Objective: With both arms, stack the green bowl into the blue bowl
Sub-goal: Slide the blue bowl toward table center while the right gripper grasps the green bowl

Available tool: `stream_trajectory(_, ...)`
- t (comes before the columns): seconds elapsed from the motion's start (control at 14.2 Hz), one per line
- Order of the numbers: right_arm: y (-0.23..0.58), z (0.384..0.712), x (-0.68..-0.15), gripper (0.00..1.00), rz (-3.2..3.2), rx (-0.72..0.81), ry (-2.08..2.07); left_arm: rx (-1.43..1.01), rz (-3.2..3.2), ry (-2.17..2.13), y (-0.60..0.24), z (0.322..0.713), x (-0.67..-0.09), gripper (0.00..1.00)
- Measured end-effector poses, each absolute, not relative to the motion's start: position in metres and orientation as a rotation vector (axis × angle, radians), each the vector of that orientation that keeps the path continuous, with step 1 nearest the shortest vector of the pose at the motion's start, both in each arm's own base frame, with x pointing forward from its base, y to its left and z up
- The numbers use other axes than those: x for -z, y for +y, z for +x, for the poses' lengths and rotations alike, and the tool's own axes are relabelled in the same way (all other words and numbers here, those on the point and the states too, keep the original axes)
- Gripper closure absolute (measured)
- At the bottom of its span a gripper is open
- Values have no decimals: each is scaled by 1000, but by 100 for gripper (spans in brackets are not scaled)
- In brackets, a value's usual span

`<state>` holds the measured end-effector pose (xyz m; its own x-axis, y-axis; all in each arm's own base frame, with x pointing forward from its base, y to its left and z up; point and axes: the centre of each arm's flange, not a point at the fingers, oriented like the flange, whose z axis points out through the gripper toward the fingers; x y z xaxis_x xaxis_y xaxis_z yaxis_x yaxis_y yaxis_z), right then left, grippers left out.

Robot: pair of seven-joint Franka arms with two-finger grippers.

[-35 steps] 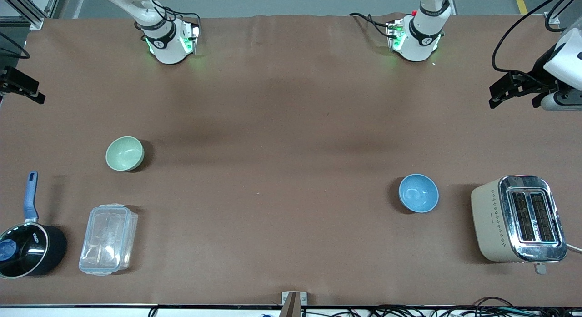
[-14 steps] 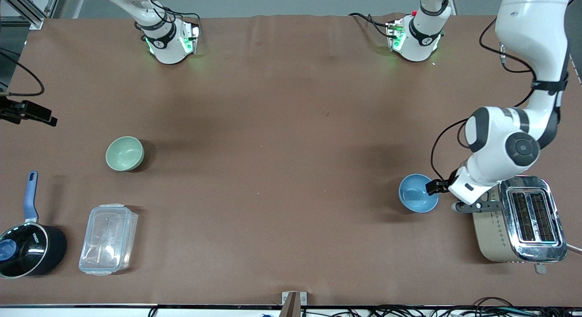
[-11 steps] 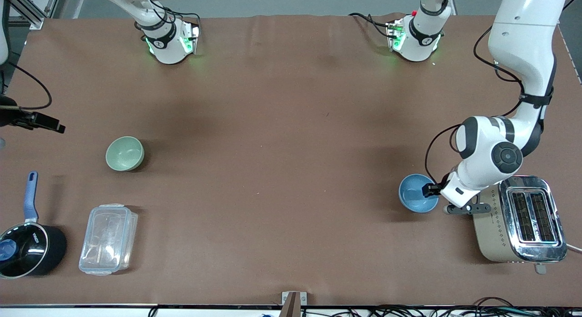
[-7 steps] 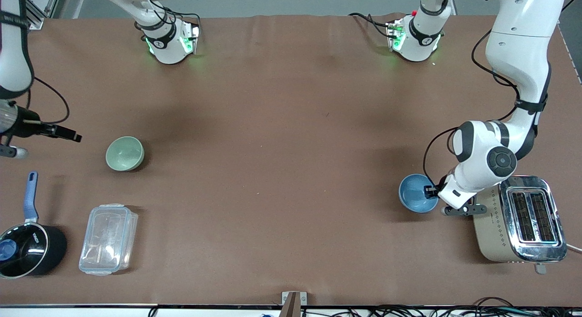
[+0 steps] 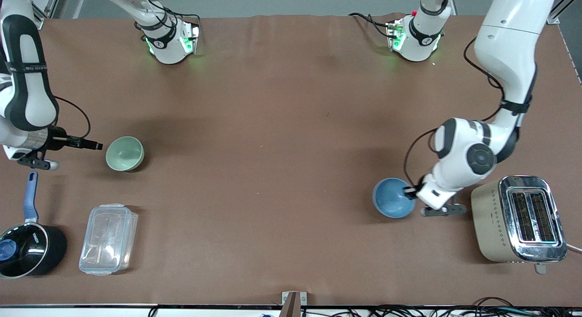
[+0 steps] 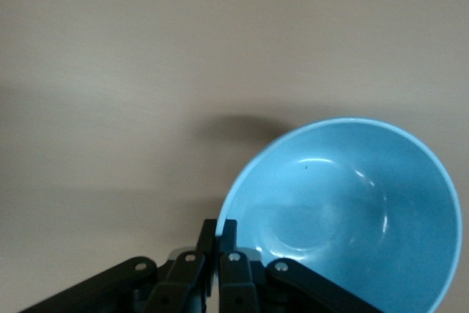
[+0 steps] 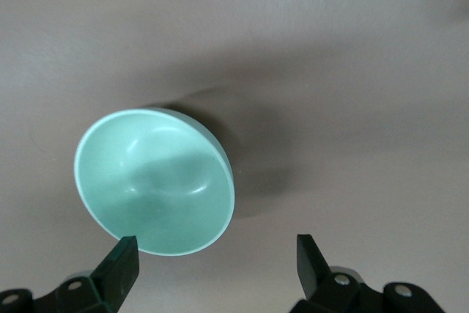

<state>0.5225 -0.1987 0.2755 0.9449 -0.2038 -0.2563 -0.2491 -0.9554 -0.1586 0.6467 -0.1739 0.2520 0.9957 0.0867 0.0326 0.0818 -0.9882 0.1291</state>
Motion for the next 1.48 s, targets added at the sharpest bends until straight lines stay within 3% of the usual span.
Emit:
stream_trajectory(0.42, -202, 524, -236, 10, -2885, -327, 388, 2, 2938, 97, -394, 564, -282, 95)
stream_trajectory(0.63, -204, 522, -221, 14, -2874, -318, 395, 78, 2948, 108, -454, 521, -255, 95)
stream_trajectory(0.84, -202, 512, -204, 21, -2853, -359, 397, 117, 2950, 105, -475, 505, -230, 93)
stream_trajectory(0.98, -202, 509, -201, 39, -2849, -365, 396, 127, 2953, 110, -475, 505, -224, 86)
stream_trajectory(1.05, -202, 509, -201, 52, -2848, -365, 398, 123, 2952, 117, -473, 509, -224, 81)
stream_trajectory(1.34, -201, 509, -201, 94, -2828, -352, 421, -9, 2948, 203, -444, 558, -266, 43)
stream_trajectory(1.48, -200, 509, -201, 96, -2824, -351, 420, -65, 2974, 287, -402, 592, -322, 23)
